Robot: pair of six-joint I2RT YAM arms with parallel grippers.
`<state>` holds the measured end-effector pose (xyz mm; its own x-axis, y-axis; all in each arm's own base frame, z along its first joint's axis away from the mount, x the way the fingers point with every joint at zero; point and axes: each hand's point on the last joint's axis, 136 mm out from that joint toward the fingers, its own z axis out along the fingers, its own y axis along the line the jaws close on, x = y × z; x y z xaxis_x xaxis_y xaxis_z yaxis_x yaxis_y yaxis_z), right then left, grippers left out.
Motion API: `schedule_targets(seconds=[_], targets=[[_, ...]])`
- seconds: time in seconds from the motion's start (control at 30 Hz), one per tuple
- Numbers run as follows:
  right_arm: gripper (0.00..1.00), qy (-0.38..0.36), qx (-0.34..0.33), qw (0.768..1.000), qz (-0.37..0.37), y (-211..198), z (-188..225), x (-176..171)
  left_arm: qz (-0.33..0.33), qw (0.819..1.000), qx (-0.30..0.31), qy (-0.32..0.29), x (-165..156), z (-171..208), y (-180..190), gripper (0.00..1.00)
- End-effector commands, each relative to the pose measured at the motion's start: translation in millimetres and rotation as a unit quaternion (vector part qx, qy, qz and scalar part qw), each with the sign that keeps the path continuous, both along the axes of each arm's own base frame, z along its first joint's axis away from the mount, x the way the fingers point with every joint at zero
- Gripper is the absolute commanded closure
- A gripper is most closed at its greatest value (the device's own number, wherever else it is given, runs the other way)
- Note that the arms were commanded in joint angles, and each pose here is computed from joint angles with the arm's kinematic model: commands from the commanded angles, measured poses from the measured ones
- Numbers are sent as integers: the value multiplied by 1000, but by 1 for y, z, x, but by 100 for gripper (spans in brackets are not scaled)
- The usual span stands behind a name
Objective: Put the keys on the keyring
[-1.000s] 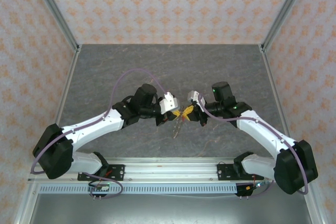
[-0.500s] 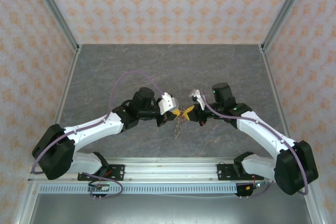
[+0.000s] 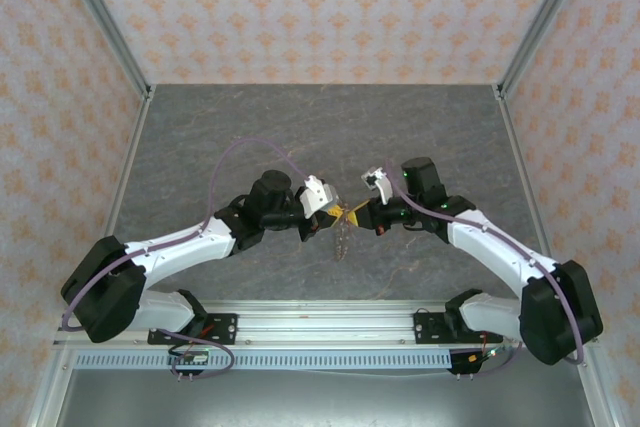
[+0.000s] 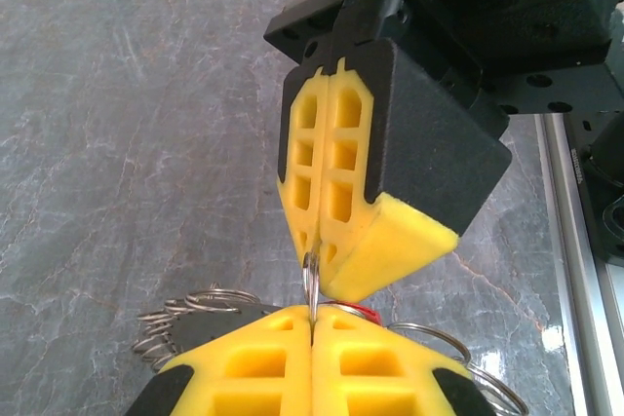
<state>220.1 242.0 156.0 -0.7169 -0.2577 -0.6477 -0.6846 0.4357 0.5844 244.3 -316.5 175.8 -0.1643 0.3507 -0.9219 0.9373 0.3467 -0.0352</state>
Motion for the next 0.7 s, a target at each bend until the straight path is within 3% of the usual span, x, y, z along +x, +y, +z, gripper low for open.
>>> schedule_targets(seconds=[0.0,0.23,0.53,0.67], targets=[[100,50,-31,997,-49,-11,-22,11,-9,997,-61,-49,2,40,-7,100],[100,69,-28,995,-63,-12,-22,10,-5,997,-58,-49,5,36,-7,100],[100,3,17,999,-33,-5,9,7,-4,999,-16,-43,6,23,-3,100],[100,-7,16,1000,-21,-4,13,6,3,999,0,-50,6,22,2,90]])
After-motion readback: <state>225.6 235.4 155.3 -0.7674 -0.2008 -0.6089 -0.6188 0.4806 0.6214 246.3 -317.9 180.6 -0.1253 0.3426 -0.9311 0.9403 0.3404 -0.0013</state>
